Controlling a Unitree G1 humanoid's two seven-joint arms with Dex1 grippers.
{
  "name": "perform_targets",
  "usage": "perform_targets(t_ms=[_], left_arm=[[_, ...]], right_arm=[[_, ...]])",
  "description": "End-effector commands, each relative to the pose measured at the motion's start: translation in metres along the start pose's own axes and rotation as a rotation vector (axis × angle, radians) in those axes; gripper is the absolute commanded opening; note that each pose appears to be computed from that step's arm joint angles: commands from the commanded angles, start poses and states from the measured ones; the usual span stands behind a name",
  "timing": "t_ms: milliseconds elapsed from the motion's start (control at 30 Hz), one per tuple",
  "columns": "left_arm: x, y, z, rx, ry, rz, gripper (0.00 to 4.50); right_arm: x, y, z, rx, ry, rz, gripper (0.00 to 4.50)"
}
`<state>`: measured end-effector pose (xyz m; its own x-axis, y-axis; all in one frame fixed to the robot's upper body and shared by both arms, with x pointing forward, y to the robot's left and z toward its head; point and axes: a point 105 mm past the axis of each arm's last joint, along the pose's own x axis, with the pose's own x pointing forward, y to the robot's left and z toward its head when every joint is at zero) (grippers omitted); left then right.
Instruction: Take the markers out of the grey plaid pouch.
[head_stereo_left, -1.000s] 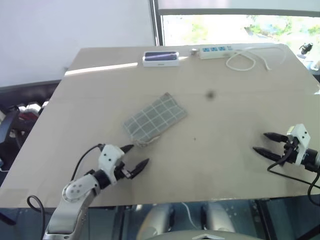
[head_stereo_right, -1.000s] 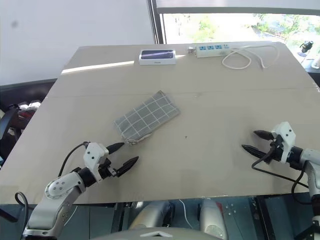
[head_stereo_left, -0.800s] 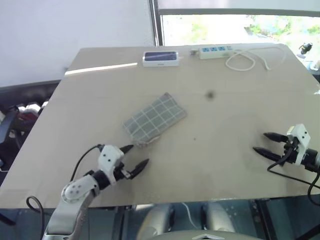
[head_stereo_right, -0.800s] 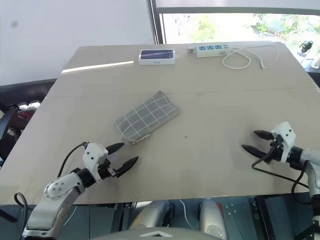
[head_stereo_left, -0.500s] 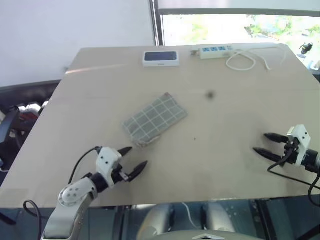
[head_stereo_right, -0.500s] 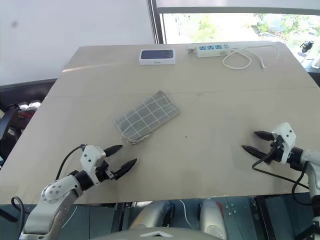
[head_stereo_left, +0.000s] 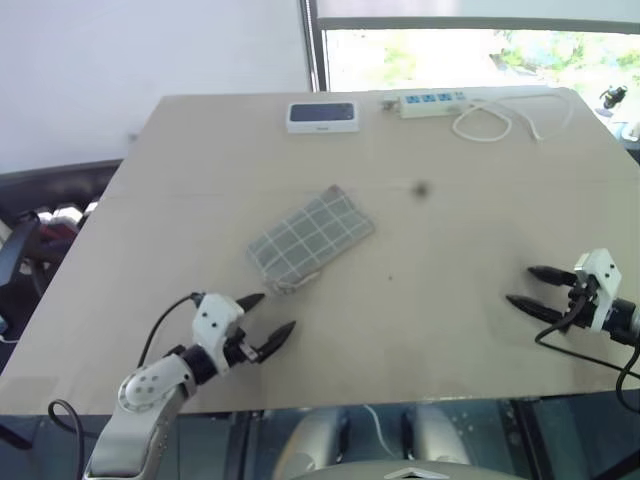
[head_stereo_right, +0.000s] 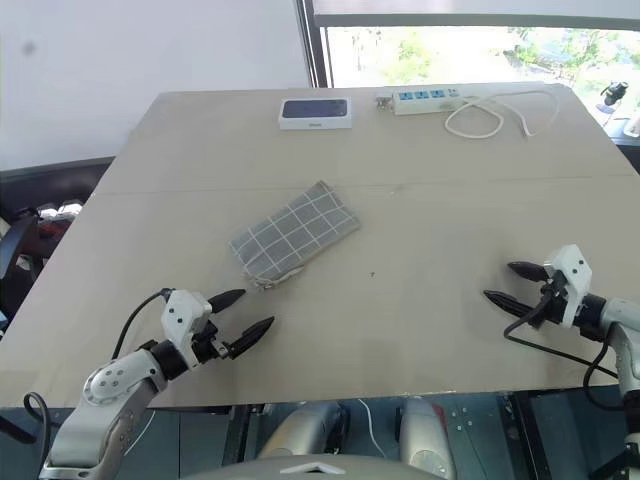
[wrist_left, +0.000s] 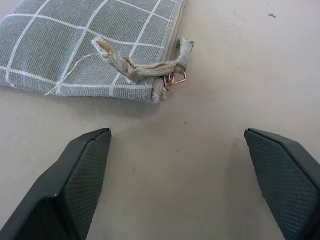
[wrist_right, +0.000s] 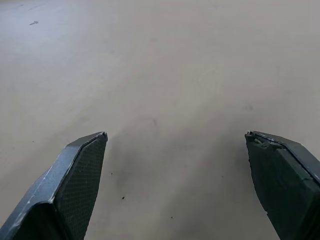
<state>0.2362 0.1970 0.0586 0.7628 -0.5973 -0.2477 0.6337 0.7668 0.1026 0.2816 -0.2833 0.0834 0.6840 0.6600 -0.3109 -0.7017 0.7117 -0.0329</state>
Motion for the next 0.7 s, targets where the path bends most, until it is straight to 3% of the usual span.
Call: perform_targets(t_ms=[33, 367, 500, 700], left_arm=[[-0.014, 0.026, 0.001, 0.095, 0.056, 0.080, 4.41], [-0.033, 0.093, 0.041, 0.445, -0.010, 0.297, 4.41], [-0.019, 0.086, 0.048, 0.672, -0.033, 0.234, 4.41], [0.000, 0.050, 0.034, 0.965, -0.008, -0.031, 4.41]], right_arm=[[-0.006, 0.001, 0.023, -0.014, -0.075, 0.023, 4.50], [-0.004, 0.040, 0.049, 0.026, -0.128, 0.235, 4.50], [-0.001, 0.055, 0.060, 0.015, -0.138, 0.287, 4.50], [0.002, 0.063, 0.076, -0.015, -0.152, 0.303, 4.50]])
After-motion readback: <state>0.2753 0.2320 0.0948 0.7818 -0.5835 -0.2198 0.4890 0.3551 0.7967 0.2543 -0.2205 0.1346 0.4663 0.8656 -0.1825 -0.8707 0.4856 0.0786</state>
